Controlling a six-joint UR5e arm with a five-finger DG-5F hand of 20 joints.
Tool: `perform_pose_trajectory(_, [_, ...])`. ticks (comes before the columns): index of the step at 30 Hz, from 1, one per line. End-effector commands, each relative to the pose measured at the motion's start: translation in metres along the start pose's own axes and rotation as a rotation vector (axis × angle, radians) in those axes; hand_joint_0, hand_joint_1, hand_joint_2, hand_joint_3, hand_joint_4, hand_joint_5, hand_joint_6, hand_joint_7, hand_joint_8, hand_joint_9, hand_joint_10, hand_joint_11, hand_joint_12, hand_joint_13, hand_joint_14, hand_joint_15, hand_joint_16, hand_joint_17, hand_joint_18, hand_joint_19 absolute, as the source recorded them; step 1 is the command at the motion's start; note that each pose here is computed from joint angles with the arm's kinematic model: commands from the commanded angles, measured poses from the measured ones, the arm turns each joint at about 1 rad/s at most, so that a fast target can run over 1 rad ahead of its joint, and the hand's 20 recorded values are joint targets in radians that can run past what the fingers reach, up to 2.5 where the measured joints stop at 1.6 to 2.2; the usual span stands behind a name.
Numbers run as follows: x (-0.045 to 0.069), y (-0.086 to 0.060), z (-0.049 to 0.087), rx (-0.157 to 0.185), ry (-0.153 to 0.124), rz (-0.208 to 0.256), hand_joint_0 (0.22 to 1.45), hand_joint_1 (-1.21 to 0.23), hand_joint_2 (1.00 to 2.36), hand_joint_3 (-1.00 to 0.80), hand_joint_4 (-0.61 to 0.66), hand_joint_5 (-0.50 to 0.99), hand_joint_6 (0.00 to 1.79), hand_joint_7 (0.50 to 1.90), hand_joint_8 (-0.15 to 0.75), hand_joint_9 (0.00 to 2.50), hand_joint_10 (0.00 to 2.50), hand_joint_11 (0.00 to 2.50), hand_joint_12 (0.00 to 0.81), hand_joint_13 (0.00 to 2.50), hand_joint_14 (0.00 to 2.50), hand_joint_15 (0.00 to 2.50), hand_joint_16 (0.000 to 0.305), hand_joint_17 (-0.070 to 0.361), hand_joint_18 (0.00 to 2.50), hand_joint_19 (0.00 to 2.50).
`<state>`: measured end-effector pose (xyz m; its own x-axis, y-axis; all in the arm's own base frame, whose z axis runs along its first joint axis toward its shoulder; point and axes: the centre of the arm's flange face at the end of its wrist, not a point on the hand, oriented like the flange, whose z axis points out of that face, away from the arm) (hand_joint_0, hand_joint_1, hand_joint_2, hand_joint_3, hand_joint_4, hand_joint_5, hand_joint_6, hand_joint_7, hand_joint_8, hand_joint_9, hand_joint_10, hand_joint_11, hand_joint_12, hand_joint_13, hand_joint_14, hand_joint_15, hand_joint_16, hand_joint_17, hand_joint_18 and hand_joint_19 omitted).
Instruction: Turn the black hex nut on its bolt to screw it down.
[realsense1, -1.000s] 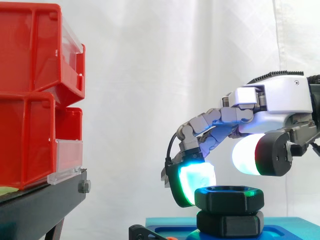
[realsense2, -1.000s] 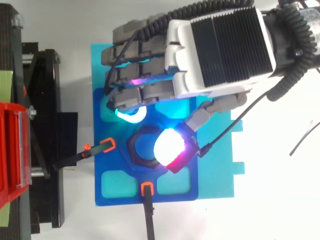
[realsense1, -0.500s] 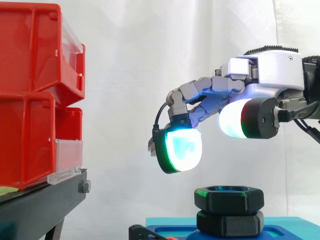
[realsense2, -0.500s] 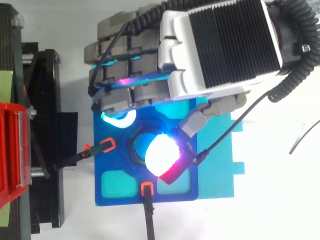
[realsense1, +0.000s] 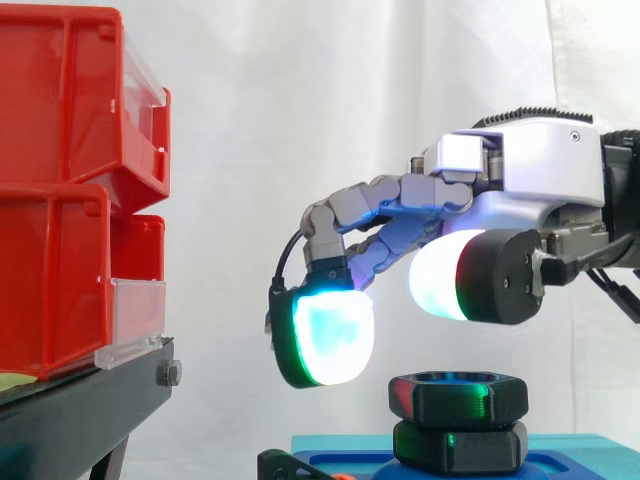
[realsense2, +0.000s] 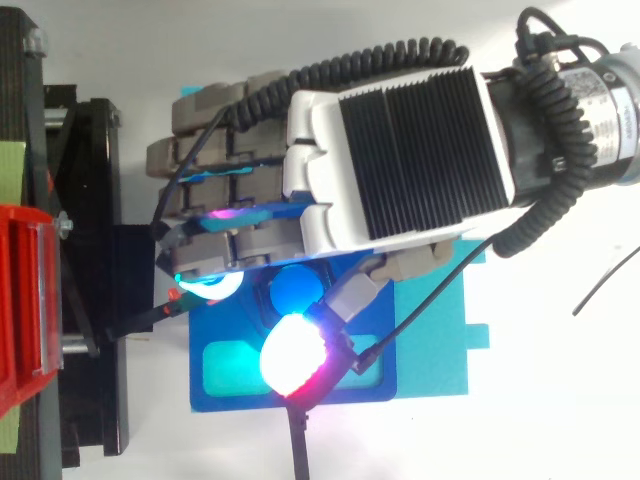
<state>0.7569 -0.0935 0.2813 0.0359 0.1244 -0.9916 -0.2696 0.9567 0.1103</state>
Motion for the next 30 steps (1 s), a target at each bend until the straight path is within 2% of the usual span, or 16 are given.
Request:
perform_pose_trajectory(1, [0.005, 0.006, 0.005, -0.007, -0.006, 0.0, 0.45, -0.28, 1.0, -0.5, 0.11, -0.05, 0.5, 1.26, 0.222, 0.72, 0.0, 0.08, 0.317, 0.57, 0.01, 0.21, 0.054, 0.123, 0.45, 0.29])
perform_pose_trajectory(4, [0.006, 0.009, 0.006, -0.002, -0.001, 0.004, 0.45, -0.28, 1.0, -0.5, 0.11, -0.04, 0.5, 1.33, 0.226, 0.73, 0.0, 0.08, 0.317, 0.57, 0.01, 0.21, 0.055, 0.123, 0.45, 0.29])
perform_pose_trajectory(11, [0.01, 0.018, 0.006, 0.004, 0.036, 0.014, 0.45, -0.28, 1.0, -0.5, 0.12, -0.04, 0.5, 1.37, 0.228, 0.74, 0.0, 0.08, 0.317, 0.57, 0.01, 0.21, 0.054, 0.122, 0.45, 0.29])
perform_pose_trajectory(21, [0.013, 0.025, 0.008, 0.0, 0.04, 0.017, 0.45, -0.27, 1.0, -0.5, 0.11, -0.04, 0.57, 1.31, 0.23, 0.74, 0.0, 0.08, 0.318, 0.57, 0.01, 0.21, 0.054, 0.122, 0.46, 0.29])
perform_pose_trajectory(30, [0.021, 0.019, 0.001, 0.005, 0.057, 0.017, 0.45, -0.27, 1.0, -0.5, 0.12, -0.05, 0.6, 1.25, 0.234, 0.75, 0.0, 0.08, 0.317, 0.57, 0.01, 0.21, 0.054, 0.122, 0.46, 0.29])
